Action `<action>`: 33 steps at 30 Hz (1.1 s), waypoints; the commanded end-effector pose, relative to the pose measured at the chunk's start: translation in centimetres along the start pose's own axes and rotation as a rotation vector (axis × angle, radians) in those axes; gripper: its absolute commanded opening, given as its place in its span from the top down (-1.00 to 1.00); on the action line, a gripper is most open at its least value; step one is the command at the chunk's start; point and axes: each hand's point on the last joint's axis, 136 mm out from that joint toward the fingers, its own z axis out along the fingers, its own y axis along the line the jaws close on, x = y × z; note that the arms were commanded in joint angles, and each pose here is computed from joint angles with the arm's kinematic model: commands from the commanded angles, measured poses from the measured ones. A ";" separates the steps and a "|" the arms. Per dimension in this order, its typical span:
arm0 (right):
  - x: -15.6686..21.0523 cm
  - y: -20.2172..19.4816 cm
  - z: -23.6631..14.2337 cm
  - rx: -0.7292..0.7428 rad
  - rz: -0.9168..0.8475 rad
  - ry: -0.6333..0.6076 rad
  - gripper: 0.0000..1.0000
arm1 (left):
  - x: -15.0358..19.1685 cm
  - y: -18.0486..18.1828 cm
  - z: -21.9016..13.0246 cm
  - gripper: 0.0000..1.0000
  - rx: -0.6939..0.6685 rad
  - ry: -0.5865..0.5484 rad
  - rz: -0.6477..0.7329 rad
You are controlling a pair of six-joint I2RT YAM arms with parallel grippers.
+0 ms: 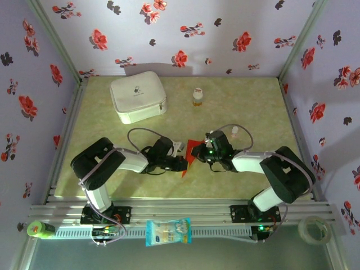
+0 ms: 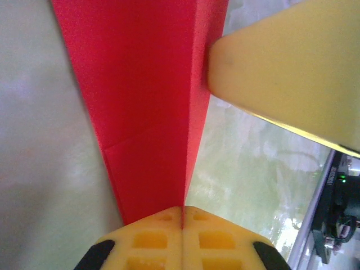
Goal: Fold a paper plane with a square sheet of paper (pick it up from the middle)
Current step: Perform the fifth fold on the wing at the bottom-center of the table.
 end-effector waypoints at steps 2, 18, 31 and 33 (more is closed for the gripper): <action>-1.1 0.2 0.4 0.001 -0.014 -0.035 0.85 | 1.5 1.4 0.5 1.00 0.010 0.042 -0.065; -0.9 1.4 0.5 -0.075 -0.030 -0.003 0.83 | 2.0 2.0 0.8 1.00 0.029 0.069 -0.118; -1.5 -1.2 1.7 0.022 0.011 -0.031 0.85 | 2.1 2.1 1.1 1.00 0.021 0.106 -0.121; -1.6 -1.6 1.7 0.033 0.014 -0.036 0.85 | 2.1 2.2 1.2 1.00 0.020 0.110 -0.125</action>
